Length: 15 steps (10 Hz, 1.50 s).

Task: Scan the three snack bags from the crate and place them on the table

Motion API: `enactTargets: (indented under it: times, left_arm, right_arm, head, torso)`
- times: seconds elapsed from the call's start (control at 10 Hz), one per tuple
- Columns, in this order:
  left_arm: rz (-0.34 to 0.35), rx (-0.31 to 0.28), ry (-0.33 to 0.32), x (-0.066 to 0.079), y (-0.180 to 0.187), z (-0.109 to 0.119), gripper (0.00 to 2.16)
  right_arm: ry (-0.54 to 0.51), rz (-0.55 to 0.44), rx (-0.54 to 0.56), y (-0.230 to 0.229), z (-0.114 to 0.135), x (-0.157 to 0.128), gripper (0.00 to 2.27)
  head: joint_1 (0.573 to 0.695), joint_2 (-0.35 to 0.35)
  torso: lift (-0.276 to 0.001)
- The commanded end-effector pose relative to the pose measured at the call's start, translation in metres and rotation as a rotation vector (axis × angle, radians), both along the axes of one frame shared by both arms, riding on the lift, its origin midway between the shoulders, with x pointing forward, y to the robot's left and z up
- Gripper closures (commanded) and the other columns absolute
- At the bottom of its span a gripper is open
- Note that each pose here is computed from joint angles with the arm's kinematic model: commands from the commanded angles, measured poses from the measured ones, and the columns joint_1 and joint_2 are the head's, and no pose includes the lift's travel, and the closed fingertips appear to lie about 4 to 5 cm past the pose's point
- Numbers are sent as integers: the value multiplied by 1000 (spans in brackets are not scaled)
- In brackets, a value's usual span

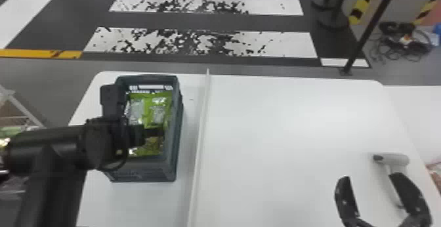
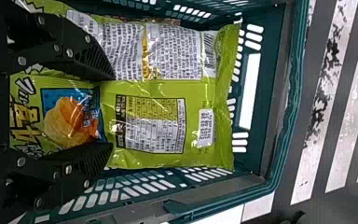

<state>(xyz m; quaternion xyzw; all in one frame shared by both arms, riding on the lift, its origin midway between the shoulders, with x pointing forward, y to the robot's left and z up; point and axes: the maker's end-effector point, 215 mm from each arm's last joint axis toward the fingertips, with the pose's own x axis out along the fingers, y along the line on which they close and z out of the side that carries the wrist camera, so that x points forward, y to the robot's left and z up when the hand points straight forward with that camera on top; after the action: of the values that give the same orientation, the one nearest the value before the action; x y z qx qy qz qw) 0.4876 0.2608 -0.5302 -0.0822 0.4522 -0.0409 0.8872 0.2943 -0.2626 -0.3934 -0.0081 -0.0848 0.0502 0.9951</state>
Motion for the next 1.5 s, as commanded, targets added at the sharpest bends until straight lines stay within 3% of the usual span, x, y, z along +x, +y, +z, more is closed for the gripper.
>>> enactTargets:
  times: [0.0, 0.4, 0.8, 1.2, 1.4]
  left_arm:
    - [4, 9, -36, -2, 5, 5, 1892]
    - [40, 30, -176, -7, 24, 30, 1899]
    - [46, 54, -233, -34, 31, 51, 1899]
    - [43, 65, -300, -32, 25, 80, 1899]
    - [30, 77, -384, -34, 19, 109, 1899]
  right_arm:
    - [-11, -3, 4, -1, 2, -5, 83]
    - [-87, -19, 25, -9, 22, -28, 83]
    - [-163, -18, 34, -10, 45, -46, 83]
    - [-217, -58, 60, -25, 63, -62, 83]
    - [-224, -64, 60, -28, 66, -62, 83]
  head:
    - [695, -3]
    - [695, 8]
    - [695, 29]
    - [695, 19]
    - [695, -7]
  torso:
    - [-37]
    - [-37]
    - [-37]
    - [-37]
    - [-37]
